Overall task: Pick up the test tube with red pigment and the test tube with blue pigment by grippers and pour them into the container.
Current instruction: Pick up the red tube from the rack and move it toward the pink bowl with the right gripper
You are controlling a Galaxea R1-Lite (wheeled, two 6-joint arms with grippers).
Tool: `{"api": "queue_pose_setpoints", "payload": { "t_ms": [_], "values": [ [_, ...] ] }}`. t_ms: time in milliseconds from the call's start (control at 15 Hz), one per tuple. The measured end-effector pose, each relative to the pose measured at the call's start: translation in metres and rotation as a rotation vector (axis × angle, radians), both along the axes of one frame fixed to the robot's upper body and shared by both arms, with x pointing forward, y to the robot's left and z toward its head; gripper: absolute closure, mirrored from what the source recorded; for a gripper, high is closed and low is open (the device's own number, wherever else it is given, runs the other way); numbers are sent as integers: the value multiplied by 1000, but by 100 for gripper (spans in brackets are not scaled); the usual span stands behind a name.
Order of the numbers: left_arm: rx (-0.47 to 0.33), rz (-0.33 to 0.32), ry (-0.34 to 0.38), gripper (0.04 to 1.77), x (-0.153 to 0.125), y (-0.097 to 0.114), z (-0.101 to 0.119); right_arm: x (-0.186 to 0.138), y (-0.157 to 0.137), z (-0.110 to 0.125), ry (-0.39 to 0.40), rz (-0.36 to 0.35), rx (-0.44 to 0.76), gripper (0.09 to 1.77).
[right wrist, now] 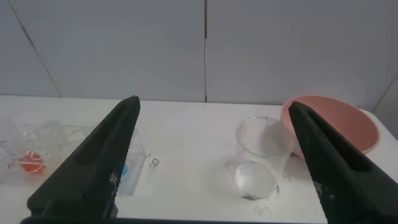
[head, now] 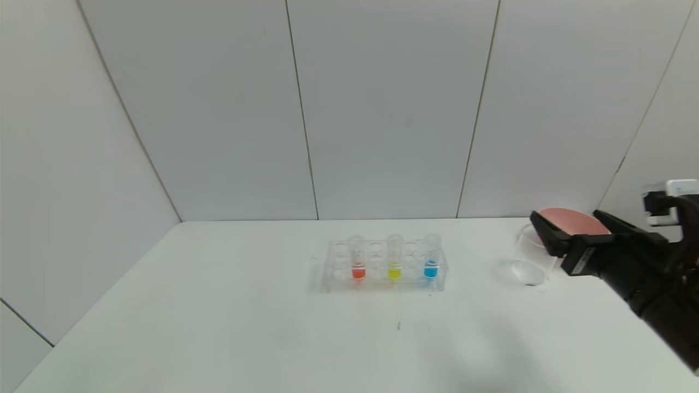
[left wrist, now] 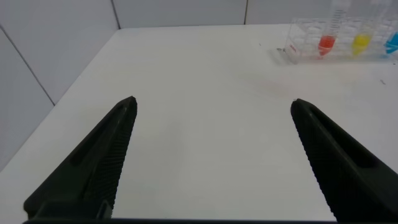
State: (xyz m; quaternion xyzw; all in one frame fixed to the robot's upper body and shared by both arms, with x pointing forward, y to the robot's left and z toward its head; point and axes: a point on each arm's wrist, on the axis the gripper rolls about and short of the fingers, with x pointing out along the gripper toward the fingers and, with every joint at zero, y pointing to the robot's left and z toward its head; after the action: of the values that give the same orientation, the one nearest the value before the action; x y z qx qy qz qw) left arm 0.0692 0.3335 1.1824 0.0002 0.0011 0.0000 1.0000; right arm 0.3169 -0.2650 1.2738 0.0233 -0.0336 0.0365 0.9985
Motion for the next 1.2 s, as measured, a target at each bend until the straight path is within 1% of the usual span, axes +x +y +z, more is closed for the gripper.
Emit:
{"api": "queue_pose_setpoints", "payload": {
  "t_ms": [133,267,467,667,867,1200],
  "values": [
    [0,0,0,5,0,0,0,4,36,-18,39,11,-24,15],
    [0,0,0,5,0,0,0,-2,74,-31,68,50,-46,15],
    [0,0,0,5,0,0,0,-15,130,-37,64,102,-49,15],
    [0,0,0,5,0,0,0,-25,177,-47,65,163,-54,15],
    [0,0,0,5,0,0,0,-29,208,-63,77,202,-73,15],
    [0,0,0,5,0,0,0,-22,236,-87,92,246,-92,15]
  ]
}}
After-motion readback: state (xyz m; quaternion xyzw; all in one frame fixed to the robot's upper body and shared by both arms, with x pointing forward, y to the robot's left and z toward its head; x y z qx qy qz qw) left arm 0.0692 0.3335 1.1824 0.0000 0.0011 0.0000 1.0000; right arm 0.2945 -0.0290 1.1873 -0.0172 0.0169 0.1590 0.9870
